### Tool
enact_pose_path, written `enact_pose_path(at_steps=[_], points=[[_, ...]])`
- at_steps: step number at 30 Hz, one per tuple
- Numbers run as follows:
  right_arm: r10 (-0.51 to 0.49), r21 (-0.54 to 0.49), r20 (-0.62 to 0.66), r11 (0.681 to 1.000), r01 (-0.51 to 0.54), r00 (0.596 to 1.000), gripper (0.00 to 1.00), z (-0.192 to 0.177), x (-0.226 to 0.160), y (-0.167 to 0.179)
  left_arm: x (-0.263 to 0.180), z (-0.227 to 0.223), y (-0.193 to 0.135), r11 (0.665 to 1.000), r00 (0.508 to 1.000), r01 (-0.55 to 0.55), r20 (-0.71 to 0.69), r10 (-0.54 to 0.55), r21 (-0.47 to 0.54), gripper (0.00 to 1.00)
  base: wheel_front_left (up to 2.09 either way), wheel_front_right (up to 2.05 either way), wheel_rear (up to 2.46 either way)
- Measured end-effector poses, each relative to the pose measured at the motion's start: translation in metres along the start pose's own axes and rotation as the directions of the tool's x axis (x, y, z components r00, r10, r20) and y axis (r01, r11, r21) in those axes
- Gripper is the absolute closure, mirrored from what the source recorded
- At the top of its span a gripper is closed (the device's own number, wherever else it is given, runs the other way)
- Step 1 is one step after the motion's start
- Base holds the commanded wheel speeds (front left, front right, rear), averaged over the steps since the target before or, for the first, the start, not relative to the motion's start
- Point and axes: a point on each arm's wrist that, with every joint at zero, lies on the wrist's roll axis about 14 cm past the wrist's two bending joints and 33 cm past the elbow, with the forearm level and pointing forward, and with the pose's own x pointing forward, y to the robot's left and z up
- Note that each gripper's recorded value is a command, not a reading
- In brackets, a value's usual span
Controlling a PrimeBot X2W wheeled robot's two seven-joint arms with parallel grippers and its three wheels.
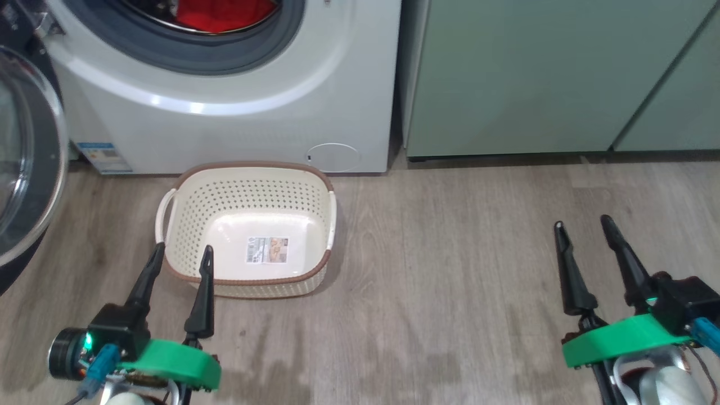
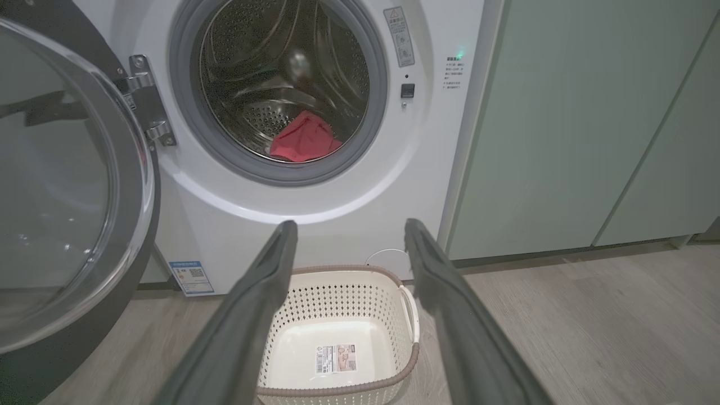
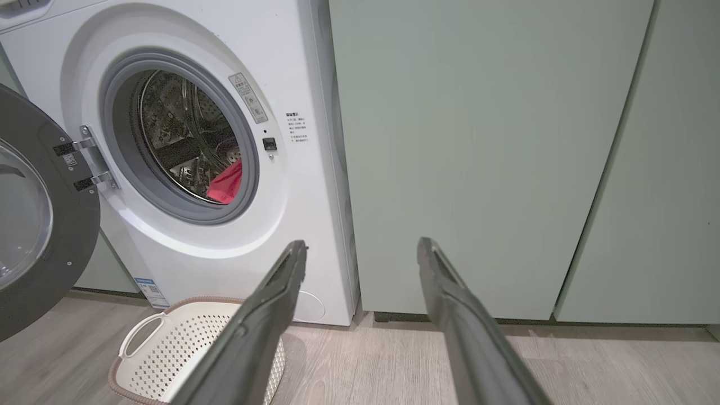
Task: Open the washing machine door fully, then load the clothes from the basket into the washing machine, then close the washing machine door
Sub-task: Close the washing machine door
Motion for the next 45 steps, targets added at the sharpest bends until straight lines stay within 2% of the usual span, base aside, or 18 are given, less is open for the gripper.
enact_pose_path(at_steps=[4,11,12,19,27,33,43,44,45], points=[[0.017,0.006,0.001,1.0,-0.017,1.0,0.0,-0.001,0.006,0.005,-0.006,0.001,0.008,1.0,1.0,-0.03,0.002,0.03,0.002,0.0,0.0,0.0,0.0],[0.115,0.022,0.001,0.993,-0.115,0.993,0.0,-0.004,0.022,0.037,-0.025,0.007,0.038,0.991,0.991,-0.135,0.011,0.135,0.014,0.0,0.0,0.0,0.0],[0.158,0.029,0.0,0.987,-0.158,0.987,0.0,-0.005,0.028,0.052,-0.035,0.01,0.051,0.982,0.982,-0.187,0.017,0.187,0.02,0.0,0.0,0.0,0.0],[0.316,0.058,-0.013,0.948,-0.314,0.949,0.0,-0.013,0.044,0.109,-0.075,0.021,0.09,0.935,0.935,-0.352,0.041,0.351,0.028,0.0,0.0,0.0,0.0],[0.462,0.086,-0.02,0.884,-0.459,0.887,0.0,-0.018,0.049,0.166,-0.122,0.03,0.123,0.867,0.867,-0.496,0.062,0.494,0.036,0.0,0.0,0.0,0.0],[0.508,0.091,-0.016,0.858,-0.505,0.861,0.0,-0.017,0.049,0.185,-0.14,0.032,0.13,0.842,0.842,-0.539,0.067,0.536,0.034,0.0,0.0,0.0,0.0],[0.52,0.093,-0.017,0.851,-0.517,0.854,0.0,-0.018,0.048,0.189,-0.144,0.033,0.132,0.835,0.835,-0.549,0.07,0.546,0.031,0.0,0.0,0.0,0.0],[0.521,0.093,-0.017,0.851,-0.517,0.854,0.0,-0.018,0.048,0.19,-0.144,0.033,0.132,0.835,0.834,-0.55,0.069,0.547,0.031,0.15,0.0,0.0,0.0],[0.521,0.094,-0.018,0.85,-0.518,0.853,0.0,-0.018,0.048,0.19,-0.144,0.032,0.132,0.834,0.834,-0.55,0.068,0.547,0.032,1.0,0.0,0.0,0.0]])
